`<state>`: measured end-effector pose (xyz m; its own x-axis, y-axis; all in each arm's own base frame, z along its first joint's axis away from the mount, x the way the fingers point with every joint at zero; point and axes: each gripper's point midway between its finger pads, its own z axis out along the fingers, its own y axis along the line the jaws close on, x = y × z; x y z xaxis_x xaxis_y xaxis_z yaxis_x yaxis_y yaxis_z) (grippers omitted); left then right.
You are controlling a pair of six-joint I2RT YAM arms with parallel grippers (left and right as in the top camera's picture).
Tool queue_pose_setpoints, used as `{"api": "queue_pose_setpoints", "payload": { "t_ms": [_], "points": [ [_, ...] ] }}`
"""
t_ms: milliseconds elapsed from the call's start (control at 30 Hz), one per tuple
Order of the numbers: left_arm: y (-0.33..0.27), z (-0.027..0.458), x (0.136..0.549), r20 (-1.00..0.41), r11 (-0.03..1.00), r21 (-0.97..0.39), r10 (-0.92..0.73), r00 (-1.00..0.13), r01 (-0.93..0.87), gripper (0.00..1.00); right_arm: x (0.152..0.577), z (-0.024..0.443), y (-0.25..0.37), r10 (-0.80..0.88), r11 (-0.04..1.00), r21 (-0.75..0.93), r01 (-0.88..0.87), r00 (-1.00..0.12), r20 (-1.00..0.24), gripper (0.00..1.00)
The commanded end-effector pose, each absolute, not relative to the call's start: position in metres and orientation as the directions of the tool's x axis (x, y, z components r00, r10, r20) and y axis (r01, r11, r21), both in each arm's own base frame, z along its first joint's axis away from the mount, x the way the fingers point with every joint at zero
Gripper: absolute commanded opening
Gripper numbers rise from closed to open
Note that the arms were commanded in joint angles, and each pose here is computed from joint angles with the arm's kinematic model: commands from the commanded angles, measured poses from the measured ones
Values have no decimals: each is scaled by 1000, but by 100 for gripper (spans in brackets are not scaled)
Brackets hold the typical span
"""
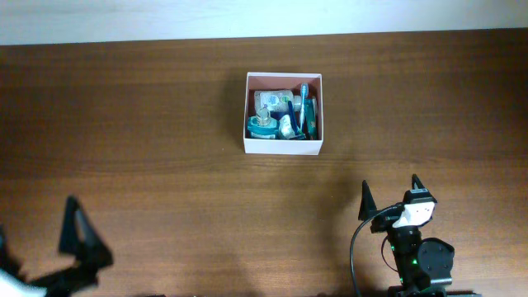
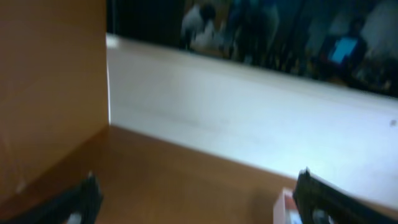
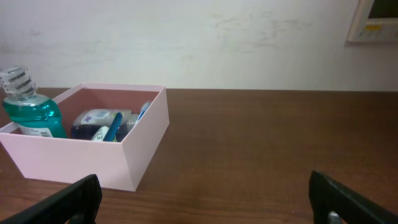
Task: Pack container
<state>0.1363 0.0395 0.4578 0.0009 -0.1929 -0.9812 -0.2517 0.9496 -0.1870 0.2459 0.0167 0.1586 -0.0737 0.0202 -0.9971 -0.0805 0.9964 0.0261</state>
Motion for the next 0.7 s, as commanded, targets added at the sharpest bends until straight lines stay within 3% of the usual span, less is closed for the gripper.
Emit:
{"api": "queue_pose_setpoints", "payload": {
  "t_ms": [0,267,500,667],
  "points": [
    [45,407,167,-982,946,-184,-191,-1,-266,99,246,157,17,24,997,30,-77,-75,-997,99],
    [46,324,217,-978,954,-201,-181,106,-221,99,246,157,17,24,997,30,-77,-75,-997,99],
    [33,266,229,-971,972,-198,-176,164,-126,99,246,157,17,24,997,30,-77,-75,-997,99],
    [31,252,231,-963,974,-199,-173,208,-107,99,246,157,17,24,997,30,-77,-75,-997,98]
  ]
}}
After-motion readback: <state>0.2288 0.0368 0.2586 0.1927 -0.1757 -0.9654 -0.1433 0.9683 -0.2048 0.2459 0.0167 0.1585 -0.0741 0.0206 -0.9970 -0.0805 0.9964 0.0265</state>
